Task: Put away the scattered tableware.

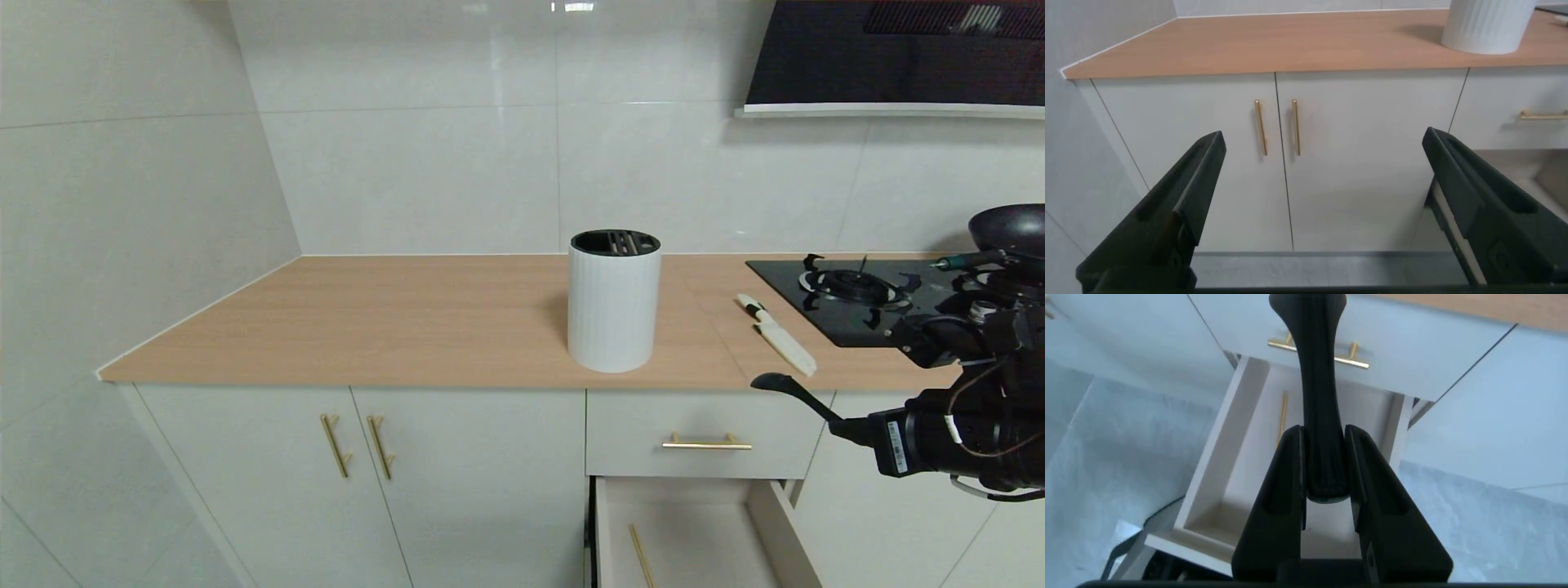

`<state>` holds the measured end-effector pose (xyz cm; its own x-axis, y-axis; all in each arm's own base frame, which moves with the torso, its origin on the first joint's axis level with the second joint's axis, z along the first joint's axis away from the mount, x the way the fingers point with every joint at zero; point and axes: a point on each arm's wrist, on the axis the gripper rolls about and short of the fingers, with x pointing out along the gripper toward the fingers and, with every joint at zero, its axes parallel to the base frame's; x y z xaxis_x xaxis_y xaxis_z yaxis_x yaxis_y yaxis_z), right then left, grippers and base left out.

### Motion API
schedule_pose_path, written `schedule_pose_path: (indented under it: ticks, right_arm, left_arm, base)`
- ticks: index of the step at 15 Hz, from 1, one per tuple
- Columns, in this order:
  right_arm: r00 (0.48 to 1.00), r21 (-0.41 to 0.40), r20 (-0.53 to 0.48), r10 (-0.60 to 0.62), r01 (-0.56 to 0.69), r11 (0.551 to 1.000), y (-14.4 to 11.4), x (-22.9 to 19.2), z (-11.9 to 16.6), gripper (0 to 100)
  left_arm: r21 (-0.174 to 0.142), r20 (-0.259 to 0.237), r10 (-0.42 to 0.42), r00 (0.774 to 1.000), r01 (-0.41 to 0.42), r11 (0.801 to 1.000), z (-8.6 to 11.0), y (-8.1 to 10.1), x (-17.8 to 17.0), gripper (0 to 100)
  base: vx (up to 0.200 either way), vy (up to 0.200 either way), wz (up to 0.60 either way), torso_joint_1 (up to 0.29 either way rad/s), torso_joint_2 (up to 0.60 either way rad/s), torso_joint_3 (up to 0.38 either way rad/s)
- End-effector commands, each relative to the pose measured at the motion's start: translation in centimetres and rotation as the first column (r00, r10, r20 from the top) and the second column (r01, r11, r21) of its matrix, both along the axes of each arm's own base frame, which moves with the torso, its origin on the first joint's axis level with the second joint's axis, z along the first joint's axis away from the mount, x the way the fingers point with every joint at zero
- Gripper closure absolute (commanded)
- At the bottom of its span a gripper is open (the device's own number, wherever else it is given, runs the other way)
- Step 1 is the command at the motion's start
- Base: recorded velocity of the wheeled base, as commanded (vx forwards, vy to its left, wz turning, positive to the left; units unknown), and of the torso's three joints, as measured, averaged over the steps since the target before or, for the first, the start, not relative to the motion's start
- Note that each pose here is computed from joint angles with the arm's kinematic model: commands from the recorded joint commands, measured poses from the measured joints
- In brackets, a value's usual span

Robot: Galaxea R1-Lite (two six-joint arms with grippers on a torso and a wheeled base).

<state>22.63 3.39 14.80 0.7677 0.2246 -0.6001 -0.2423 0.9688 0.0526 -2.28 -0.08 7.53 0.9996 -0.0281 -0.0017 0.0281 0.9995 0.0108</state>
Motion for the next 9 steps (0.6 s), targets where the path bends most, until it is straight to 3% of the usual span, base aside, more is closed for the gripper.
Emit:
schedule_pose_path:
  ticks: [1, 9]
  right_arm:
    - [1.0, -0.004, -0.007, 0.004, -0.004, 1.0, 0.01, -0.07, -0.2, 100]
    - [0.999, -0.012, -0.026, 0.021, -0.021, 1.0, 0.22, -0.13, -0.73, 100]
  left_arm:
    - [0.0, 0.0, 0.0, 1.0, 0.0, 1.0, 0.0, 0.0, 0.0, 0]
    - [0.0, 0.0, 0.0, 1.0, 0.0, 1.0, 0.0, 0.0, 0.0, 0]
  base:
    - [0.0, 0.0, 0.0, -0.154, 0.34, 0.198]
    - [0.0, 0.0, 0.0, -0.2, 0.47, 0.271]
